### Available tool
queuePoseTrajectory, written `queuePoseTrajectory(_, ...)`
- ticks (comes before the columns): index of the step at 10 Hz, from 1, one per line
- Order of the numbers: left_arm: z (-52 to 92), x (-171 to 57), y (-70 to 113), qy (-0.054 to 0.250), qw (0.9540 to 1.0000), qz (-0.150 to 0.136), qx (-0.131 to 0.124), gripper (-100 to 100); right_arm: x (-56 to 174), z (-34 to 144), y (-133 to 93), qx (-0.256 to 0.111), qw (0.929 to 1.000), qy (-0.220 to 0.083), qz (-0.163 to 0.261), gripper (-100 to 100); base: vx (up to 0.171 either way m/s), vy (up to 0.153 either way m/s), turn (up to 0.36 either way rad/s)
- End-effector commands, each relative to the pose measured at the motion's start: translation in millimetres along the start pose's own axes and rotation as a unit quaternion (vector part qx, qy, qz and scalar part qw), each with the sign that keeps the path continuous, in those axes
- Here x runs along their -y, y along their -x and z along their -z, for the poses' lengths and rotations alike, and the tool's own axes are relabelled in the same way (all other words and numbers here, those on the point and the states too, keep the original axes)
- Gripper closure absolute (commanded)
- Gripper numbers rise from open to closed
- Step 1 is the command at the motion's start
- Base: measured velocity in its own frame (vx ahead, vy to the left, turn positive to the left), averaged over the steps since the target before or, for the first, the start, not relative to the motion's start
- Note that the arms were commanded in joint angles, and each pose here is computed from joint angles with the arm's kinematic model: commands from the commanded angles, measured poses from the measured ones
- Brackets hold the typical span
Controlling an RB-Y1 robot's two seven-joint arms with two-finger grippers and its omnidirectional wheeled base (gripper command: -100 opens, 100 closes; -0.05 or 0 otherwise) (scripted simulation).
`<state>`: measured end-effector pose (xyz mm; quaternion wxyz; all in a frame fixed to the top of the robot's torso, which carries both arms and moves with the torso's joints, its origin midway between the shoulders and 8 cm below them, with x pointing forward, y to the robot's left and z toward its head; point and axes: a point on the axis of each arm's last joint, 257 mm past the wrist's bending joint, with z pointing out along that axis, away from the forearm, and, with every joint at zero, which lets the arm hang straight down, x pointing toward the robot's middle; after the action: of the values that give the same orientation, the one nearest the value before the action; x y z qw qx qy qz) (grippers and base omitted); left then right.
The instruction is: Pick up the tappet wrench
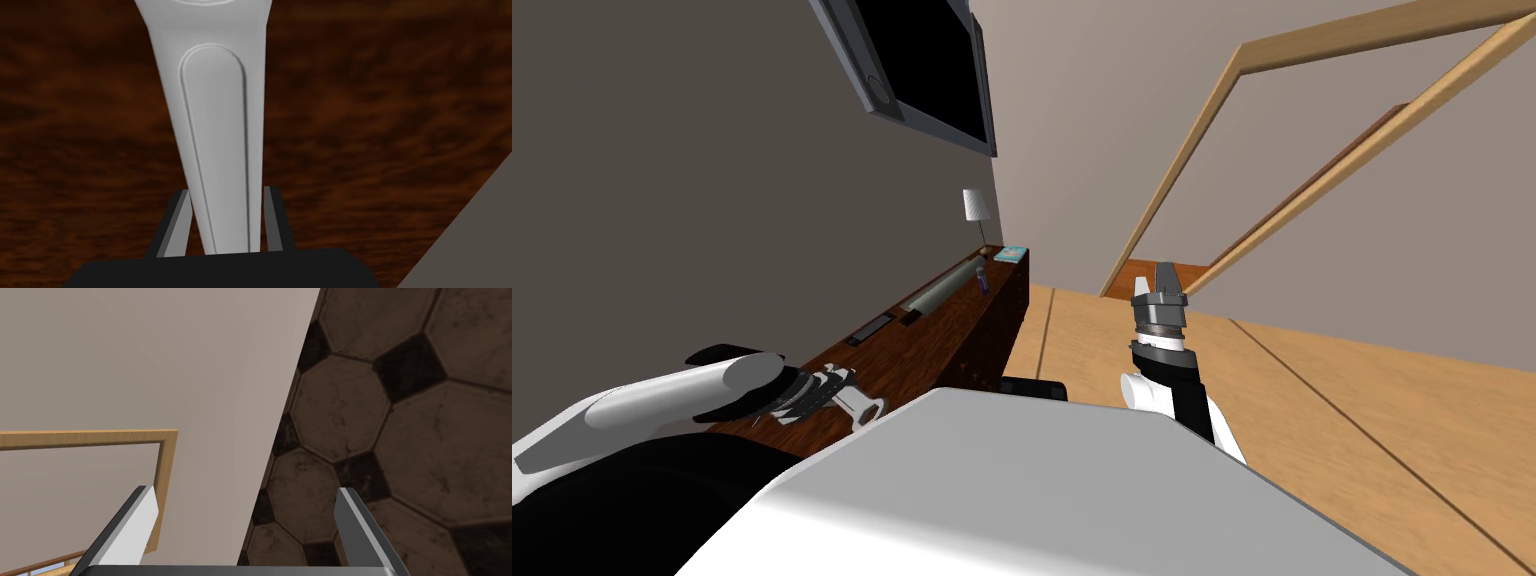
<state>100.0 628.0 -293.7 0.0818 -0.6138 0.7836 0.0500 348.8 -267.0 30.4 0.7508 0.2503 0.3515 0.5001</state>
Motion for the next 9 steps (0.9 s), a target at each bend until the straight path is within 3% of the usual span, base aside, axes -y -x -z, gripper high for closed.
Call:
queuePoseTrajectory(1, 1.1, 9, -11.4, 0.005, 1.0000, -0.006, -0.003, 100, 0, 0.0, 0, 0.000, 1.0000, 0.000, 0.000, 0, -0.093, 0.032, -0.196)
queuePoseTrajectory(4, 3.2, 13, -11.9, 0.002, 0.9998, 0.022, 0.000, 100, 0, 0.0, 0, 0.000, 1.0000, 0.000, 0.000, 0, -0.073, 0.021, -0.049)
queuePoseTrajectory(5, 4.3, 21, -23.9, 0.006, 0.9999, 0.009, -0.003, 100, 0, 0.0, 0, 0.000, 1.0000, 0.000, 0.000, 0, -0.112, 0.027, -0.183)
queuePoseTrajectory(8, 6.1, 24, -24.5, 0.003, 0.9993, 0.038, -0.001, 100, 0, 0.0, 0, 0.000, 1.0000, 0.000, 0.000, 0, -0.075, 0.025, -0.038)
queuePoseTrajectory(9, 7.4, 33, -37.7, 0.007, 0.9996, 0.026, -0.004, 100, 0, 0.0, 0, 0.000, 1.0000, 0.000, 0.000, 0, -0.099, 0.034, -0.161)
